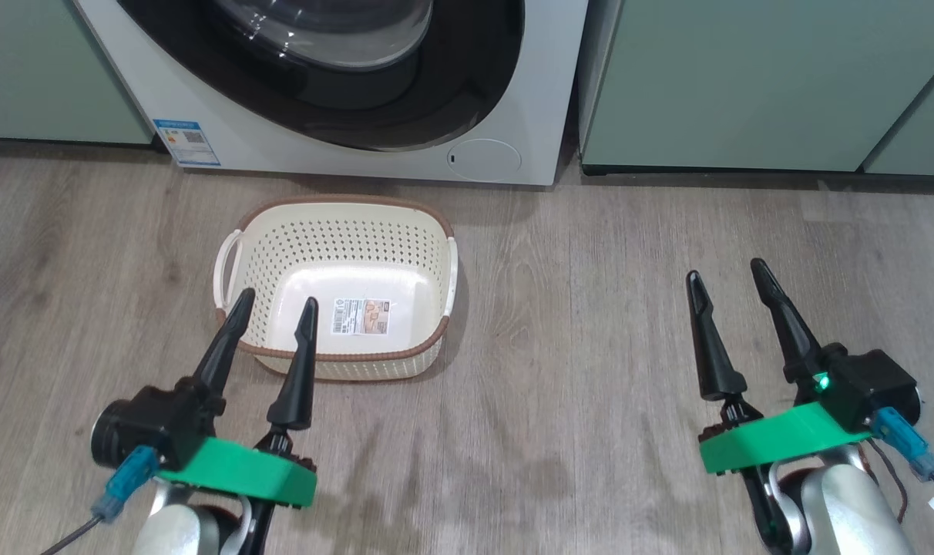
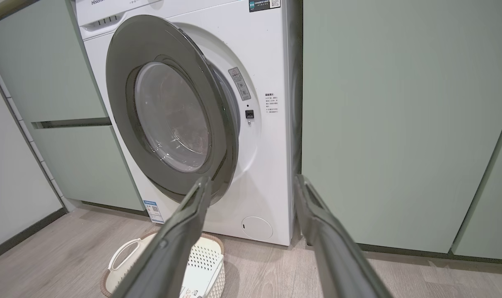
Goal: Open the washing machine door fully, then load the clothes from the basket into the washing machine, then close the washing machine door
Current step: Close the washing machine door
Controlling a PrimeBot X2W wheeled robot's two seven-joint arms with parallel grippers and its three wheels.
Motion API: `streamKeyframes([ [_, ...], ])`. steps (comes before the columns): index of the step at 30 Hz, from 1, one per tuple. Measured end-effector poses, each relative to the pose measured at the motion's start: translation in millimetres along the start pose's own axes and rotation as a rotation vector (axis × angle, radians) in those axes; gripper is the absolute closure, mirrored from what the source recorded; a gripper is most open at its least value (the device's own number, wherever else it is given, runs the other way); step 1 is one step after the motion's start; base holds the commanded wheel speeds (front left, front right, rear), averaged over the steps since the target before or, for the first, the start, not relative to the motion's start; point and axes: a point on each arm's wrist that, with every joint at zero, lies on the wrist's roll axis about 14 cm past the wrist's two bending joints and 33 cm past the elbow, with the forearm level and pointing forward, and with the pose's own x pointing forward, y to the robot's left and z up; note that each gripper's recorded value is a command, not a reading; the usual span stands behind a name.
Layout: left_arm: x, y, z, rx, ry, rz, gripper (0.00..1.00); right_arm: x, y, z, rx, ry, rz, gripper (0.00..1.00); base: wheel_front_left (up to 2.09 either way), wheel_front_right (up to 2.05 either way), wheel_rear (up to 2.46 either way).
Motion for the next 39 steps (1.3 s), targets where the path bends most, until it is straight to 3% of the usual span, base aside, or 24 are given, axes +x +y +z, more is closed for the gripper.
streamKeyframes([
  [14, 0.6, 1.6, -5.7, 0.005, 0.016, 0.004, 0.00, 1.8, -0.3, -6.1, 0.005, 0.015, 0.000, 0.00, 0.00, 0.00, 0.00],
  [15, 0.6, 1.9, -6.2, 0.005, 0.018, 0.005, 0.00, 2.1, -0.2, -6.6, 0.006, 0.016, 0.001, 0.12, 0.00, 0.00, 0.00],
  [16, 0.6, 2.2, -6.7, 0.005, 0.019, 0.006, 0.00, 2.4, 0.1, -7.0, 0.006, 0.017, 0.002, 0.79, 0.00, 0.00, 0.00],
  [17, 0.7, 2.5, -7.3, 0.005, 0.021, 0.007, 0.00, 2.9, 0.4, -7.2, 0.007, 0.017, 0.003, 1.00, 0.00, 0.00, 0.00],
  [25, 5.2, 0.6, -21.8, -0.007, 0.059, -0.001, 0.00, 20.5, 12.7, -15.0, -0.017, 0.026, 0.054, 1.00, 0.00, 0.00, 0.00],
  [39, 22.3, 26.1, -35.6, -0.015, 0.082, 0.063, 0.00, 142.5, 69.8, -19.6, -0.183, -0.049, 0.437, 1.00, 0.00, 0.00, 0.00],
])
